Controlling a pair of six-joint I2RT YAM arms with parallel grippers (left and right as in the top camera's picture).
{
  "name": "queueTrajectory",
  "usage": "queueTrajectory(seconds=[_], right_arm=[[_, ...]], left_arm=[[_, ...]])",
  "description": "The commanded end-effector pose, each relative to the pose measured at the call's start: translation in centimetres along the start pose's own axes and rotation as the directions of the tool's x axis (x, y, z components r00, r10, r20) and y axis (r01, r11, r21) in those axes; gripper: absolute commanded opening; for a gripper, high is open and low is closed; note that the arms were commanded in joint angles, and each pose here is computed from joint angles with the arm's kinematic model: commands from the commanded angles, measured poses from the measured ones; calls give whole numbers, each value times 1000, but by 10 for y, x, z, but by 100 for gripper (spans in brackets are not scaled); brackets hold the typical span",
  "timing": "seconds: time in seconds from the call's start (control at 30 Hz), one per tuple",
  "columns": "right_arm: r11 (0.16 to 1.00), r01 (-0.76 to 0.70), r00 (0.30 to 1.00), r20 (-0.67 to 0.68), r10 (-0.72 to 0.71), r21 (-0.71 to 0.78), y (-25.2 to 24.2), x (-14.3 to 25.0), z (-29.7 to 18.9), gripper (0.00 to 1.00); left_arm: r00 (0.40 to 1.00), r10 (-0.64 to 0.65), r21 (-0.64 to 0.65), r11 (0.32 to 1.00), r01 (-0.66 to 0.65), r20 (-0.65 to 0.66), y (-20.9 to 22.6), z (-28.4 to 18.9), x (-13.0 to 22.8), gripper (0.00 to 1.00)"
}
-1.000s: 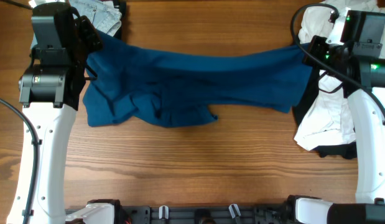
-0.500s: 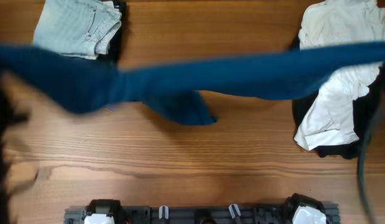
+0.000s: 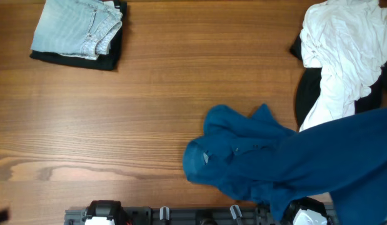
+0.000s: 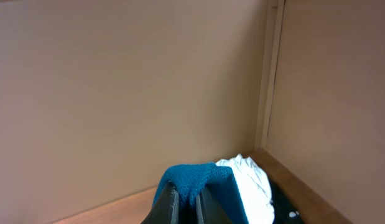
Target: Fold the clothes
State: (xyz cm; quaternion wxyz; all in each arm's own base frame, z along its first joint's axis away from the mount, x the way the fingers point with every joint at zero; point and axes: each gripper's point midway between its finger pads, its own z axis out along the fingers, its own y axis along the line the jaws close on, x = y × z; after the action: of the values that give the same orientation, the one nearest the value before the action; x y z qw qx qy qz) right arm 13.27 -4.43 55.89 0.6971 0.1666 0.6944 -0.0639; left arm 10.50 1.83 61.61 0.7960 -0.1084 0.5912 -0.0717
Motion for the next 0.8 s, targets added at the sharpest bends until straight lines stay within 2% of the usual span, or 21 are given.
queueTrajectory(seconds=[0.0, 0.1, 0.17, 0.2, 0.23, 0.27, 0.37, 0.4, 0.53, 0.67, 0.77], right_arm=[[1000, 10, 999, -40, -11, -20, 4, 3, 17, 4], [1000, 9, 996, -88, -10, -13, 2, 12, 30, 4], [1000, 7, 992, -125, -8, -8, 1, 18, 41, 4], [1000, 6, 990, -140, -7, -7, 0, 21, 46, 4], [1000, 5, 988, -156, -7, -17, 2, 23, 53, 4], [1000, 3, 986, -169, -7, -26, 3, 25, 58, 4], [1000, 1, 979, -205, -5, -24, 2, 32, 73, 4], [1000, -1, 974, -226, -4, -21, 2, 36, 81, 4], [998, 5, 952, -305, -27, -70, 8, 53, 105, 4], [993, -2, 903, -427, -50, -121, 13, 84, 141, 4], [991, -23, 833, -551, -55, -133, 11, 126, 183, 4]], left_arm=[[965, -4, 100, 995, 32, -264, -22, 60, 67, 4], [865, 11, 172, 981, 88, -502, -39, 93, 133, 4], [713, 14, 127, 986, 106, -701, -33, 113, 200, 4], [612, 3, 83, 991, 101, -791, -26, 119, 236, 4], [486, 1, 48, 995, 85, -874, -18, 124, 276, 6], [380, 30, 66, 995, 81, -925, -18, 125, 307, 8], [92, 111, 119, 988, 97, -990, -23, 127, 392, 13], [-23, 142, 139, 986, 96, -990, -25, 125, 428, 14], [-319, 264, 238, 964, 120, -910, -40, 99, 521, 15], [-467, 337, 301, 941, 152, -817, -54, 72, 575, 13], [-488, 384, 344, 923, 174, -784, -63, 63, 585, 13]])
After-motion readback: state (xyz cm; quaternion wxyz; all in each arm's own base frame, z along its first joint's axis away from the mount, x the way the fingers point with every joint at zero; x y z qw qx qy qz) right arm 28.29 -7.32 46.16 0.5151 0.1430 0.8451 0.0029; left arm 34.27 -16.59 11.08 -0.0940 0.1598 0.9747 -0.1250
